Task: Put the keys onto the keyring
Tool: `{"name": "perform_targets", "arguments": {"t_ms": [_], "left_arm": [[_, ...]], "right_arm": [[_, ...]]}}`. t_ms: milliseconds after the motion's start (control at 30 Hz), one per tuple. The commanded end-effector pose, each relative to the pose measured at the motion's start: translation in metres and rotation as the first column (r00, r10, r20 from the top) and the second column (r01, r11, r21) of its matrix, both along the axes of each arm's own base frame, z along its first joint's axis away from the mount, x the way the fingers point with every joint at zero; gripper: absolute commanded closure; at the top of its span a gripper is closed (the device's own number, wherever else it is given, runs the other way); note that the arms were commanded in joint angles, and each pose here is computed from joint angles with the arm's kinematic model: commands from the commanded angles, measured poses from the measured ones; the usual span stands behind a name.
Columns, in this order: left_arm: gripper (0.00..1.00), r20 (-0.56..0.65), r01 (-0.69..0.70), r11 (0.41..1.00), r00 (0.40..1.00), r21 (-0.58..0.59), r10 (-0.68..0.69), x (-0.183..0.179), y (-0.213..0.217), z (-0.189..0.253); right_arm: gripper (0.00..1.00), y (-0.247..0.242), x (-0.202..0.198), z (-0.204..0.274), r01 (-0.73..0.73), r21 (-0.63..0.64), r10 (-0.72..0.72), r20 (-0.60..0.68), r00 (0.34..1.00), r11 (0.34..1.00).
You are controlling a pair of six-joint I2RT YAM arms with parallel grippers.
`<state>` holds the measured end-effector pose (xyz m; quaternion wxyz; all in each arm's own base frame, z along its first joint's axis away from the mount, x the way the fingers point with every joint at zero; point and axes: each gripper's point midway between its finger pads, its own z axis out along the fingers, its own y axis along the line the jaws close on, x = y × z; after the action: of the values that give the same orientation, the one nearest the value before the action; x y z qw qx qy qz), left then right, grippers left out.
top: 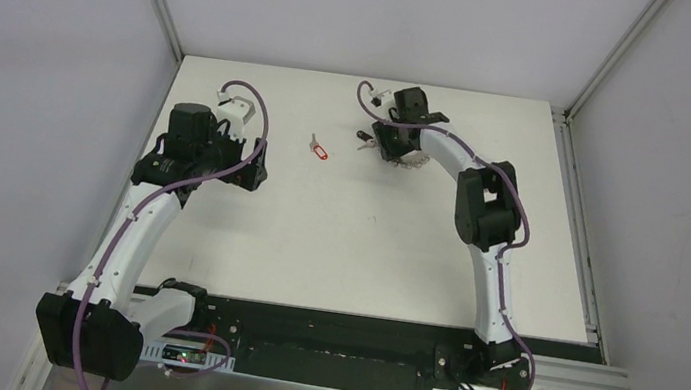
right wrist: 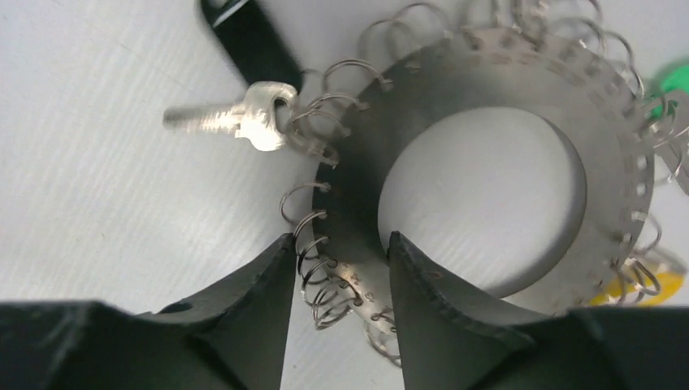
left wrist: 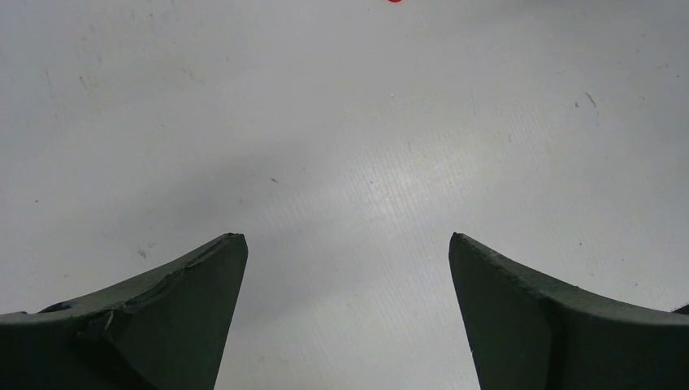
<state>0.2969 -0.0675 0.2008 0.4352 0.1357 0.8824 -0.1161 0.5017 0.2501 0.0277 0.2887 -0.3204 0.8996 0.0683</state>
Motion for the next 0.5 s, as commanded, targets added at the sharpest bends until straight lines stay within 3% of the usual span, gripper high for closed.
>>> {"name": "perform_targets", "arguments": {"t_ms": [0,233,467], "left_arm": [[0.0,0.034,0.007,1.0,0.999,-0.013,-0.006,0.0,-0.004,0.007],[0.0,0.045,0.009,1.0,0.999,-0.011,-0.008,-0.002,-0.004,0.009],[0.0,0.055,0.01,1.0,0.998,-0.011,-0.01,-0.003,-0.004,0.011]], "right_arm": [[0.57,-0.039,-0.021,-0.003,0.038,-0.05,-0.042,-0.085,0.996,0.998],[0.73,-0.069,-0.109,0.006,0.016,0.005,-0.014,-0.255,0.967,1.0],[0.74,-0.069,-0.218,0.008,-0.067,0.068,0.089,-0.405,0.91,0.995]]}}
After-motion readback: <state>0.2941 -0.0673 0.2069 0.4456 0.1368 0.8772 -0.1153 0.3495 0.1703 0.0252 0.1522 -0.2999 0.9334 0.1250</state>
